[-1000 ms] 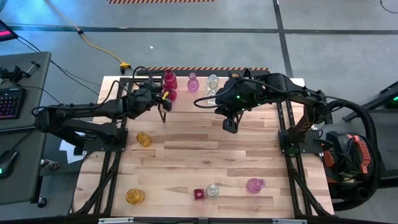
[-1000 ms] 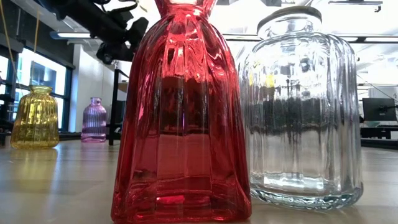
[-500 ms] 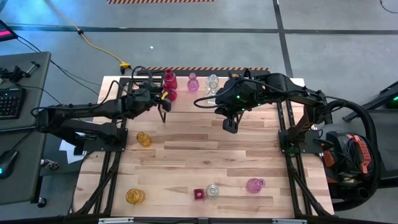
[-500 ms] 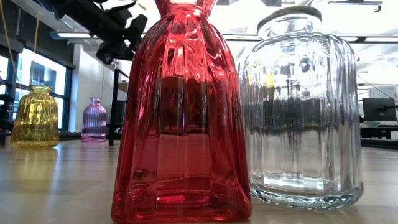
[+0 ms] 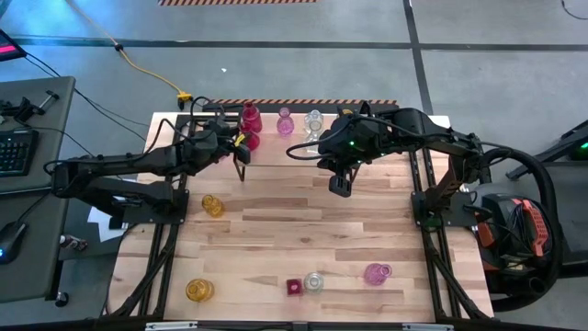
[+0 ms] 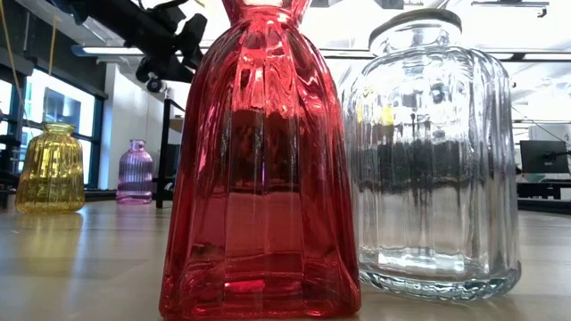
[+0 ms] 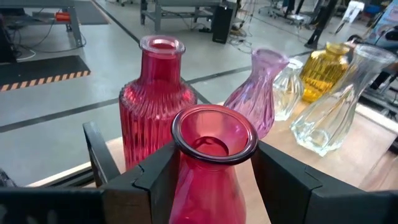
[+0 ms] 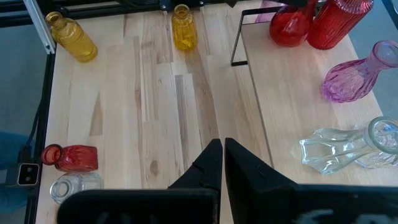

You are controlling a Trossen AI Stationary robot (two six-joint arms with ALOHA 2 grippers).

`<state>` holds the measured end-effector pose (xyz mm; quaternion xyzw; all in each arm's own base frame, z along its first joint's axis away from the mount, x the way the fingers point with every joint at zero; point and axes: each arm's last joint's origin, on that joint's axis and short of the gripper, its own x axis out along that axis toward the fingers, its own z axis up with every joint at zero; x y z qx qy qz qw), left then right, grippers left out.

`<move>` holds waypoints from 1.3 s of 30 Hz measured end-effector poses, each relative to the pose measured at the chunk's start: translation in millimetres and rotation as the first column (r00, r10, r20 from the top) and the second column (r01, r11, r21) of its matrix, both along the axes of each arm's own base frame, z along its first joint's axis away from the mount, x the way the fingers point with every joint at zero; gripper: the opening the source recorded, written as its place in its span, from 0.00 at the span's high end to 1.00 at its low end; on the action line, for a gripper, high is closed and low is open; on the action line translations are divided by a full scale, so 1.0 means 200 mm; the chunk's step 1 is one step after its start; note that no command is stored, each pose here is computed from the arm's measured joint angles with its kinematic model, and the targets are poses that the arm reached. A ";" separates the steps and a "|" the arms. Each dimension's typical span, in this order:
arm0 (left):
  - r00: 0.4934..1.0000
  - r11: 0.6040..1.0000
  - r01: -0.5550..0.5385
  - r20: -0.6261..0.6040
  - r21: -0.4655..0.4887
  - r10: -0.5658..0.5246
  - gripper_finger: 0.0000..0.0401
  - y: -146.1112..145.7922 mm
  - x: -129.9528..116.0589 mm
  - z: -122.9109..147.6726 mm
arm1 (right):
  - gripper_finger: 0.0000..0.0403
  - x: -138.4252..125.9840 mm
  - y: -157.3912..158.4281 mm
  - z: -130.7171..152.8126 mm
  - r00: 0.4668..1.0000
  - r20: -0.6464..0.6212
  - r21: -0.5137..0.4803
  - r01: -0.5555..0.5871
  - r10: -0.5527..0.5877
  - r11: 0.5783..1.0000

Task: Sort vases onto shelf
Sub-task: Put the right red vase on the shelf aligned with the other red vase

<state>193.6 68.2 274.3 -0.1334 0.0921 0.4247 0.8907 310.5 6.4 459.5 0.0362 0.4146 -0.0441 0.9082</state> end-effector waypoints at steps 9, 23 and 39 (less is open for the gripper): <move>0.999 1.000 -0.017 -0.033 -0.001 0.016 0.54 0.01 0.01 -0.02 | 1.00 0.00 0.00 0.00 1.000 -0.008 0.005 0.006 -0.006 1.000; 1.000 1.000 -0.015 -0.023 -0.006 0.015 0.54 0.01 0.01 -0.02 | 1.00 -0.13 0.00 -0.05 0.977 -0.205 -0.006 0.066 -0.065 0.998; 1.000 1.000 -0.010 -0.028 -0.002 0.010 0.54 0.00 0.01 -0.02 | 1.00 -0.50 0.05 -0.93 0.949 0.243 0.247 0.140 -0.202 0.959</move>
